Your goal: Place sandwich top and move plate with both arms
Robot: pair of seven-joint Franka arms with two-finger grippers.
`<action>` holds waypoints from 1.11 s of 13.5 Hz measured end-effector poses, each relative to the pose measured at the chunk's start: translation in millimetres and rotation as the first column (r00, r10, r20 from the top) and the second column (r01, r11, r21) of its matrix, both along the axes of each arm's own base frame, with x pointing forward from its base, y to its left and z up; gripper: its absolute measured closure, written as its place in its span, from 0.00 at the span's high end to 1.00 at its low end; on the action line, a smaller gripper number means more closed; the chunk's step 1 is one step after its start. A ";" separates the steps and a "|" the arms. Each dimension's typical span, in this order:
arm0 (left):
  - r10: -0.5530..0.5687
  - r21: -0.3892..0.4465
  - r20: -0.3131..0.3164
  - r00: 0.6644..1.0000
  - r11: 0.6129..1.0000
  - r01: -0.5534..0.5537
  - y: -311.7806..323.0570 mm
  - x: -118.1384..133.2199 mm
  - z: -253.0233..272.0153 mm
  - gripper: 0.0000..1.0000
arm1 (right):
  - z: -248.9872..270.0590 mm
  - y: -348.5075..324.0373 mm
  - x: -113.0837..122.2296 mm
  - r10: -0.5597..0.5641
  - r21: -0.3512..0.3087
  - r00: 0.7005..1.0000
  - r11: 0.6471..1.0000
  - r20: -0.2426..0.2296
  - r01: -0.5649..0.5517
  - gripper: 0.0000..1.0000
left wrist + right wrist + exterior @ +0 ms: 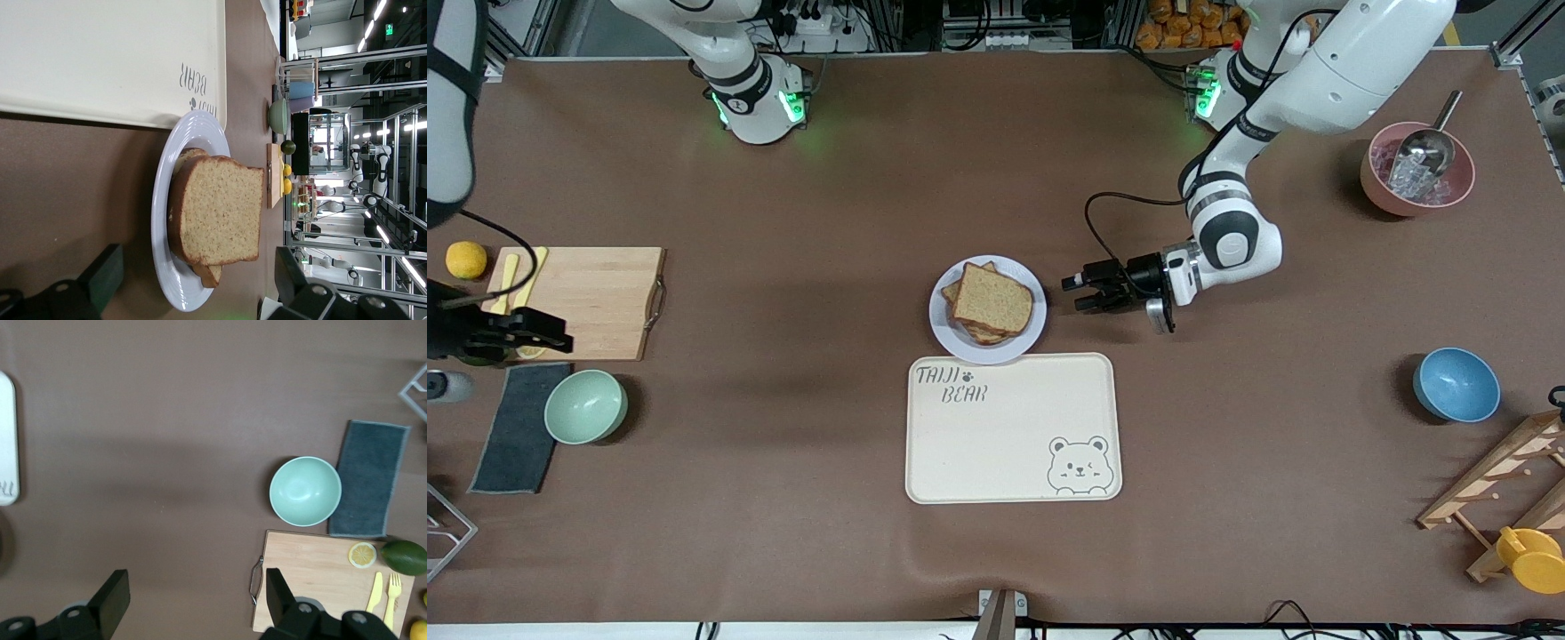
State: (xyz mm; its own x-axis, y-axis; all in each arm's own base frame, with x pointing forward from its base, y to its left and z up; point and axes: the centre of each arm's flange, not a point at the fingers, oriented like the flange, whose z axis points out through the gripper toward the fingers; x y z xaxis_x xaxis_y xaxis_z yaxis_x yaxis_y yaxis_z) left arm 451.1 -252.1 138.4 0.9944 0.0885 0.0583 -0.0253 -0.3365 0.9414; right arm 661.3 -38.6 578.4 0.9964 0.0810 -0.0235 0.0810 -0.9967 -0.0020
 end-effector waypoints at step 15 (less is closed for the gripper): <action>0.012 -0.036 -0.034 0.999 0.999 -0.014 -15.4 15.4 -29.7 0.64 | 39.7 14.6 -64.9 -0.066 0.007 0.998 0.998 -0.010 0.066 1.00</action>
